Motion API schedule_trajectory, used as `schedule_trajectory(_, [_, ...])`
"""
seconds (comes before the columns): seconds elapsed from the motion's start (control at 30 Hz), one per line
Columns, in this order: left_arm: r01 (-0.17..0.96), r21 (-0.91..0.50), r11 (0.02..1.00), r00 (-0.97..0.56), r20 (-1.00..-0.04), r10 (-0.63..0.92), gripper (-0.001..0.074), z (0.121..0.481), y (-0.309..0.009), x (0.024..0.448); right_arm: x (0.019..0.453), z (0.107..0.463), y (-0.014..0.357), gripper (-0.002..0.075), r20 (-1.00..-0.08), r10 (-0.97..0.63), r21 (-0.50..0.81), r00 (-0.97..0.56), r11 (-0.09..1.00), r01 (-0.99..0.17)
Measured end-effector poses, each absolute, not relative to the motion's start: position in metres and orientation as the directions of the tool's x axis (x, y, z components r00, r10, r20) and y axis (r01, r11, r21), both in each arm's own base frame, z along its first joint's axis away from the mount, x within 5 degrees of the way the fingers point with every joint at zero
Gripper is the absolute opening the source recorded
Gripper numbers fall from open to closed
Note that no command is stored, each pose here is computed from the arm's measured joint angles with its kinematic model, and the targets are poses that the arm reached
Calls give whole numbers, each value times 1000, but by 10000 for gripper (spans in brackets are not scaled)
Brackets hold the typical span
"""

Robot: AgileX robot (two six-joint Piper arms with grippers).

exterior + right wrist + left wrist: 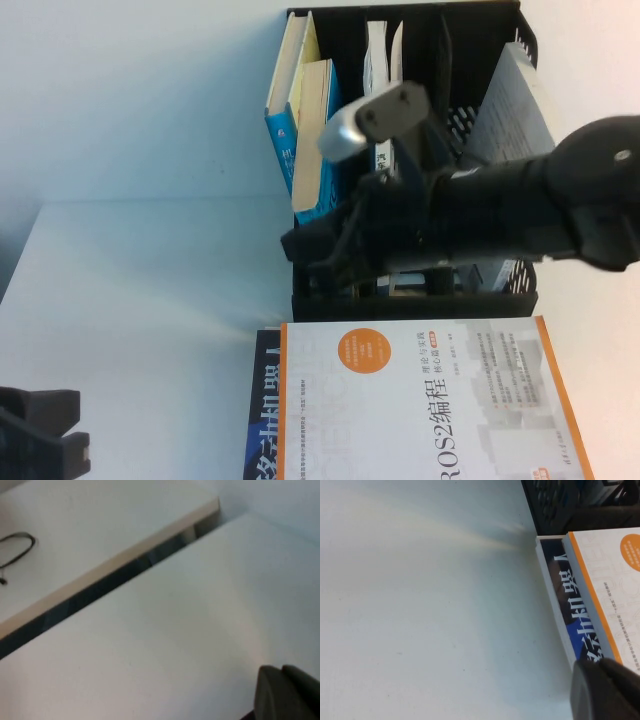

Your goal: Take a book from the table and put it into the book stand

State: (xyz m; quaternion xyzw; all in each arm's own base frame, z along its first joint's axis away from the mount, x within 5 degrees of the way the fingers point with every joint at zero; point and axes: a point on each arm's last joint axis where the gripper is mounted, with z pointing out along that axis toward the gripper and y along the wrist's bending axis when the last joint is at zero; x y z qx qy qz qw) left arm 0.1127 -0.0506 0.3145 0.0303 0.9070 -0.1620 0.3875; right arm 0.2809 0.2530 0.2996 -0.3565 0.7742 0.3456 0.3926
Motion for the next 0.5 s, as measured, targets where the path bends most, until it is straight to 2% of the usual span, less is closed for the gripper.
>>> schedule_trajectory(0.13, [181, -273, 945, -697, -713, -73, -4, 315, -51, 112, 298, 257, 262, -3, -776, -251, 345, -578, 599, -723])
schedule_trajectory(0.23, [181, -277, 944, -698, -712, -75, -4, 315, -51, 112, 313, 240, 263, -3, -775, -184, 330, -605, 697, -636])
schedule_trajectory(0.33, [180, -276, 944, -701, -710, -74, -4, 315, -50, 111, 330, 239, 264, -3, -803, -107, 308, -586, 768, -562])
schedule_trajectory(0.5, [180, -276, 944, -701, -710, -74, -4, 315, -50, 111, 355, 265, 263, -3, -879, 8, 263, -476, 842, -471])
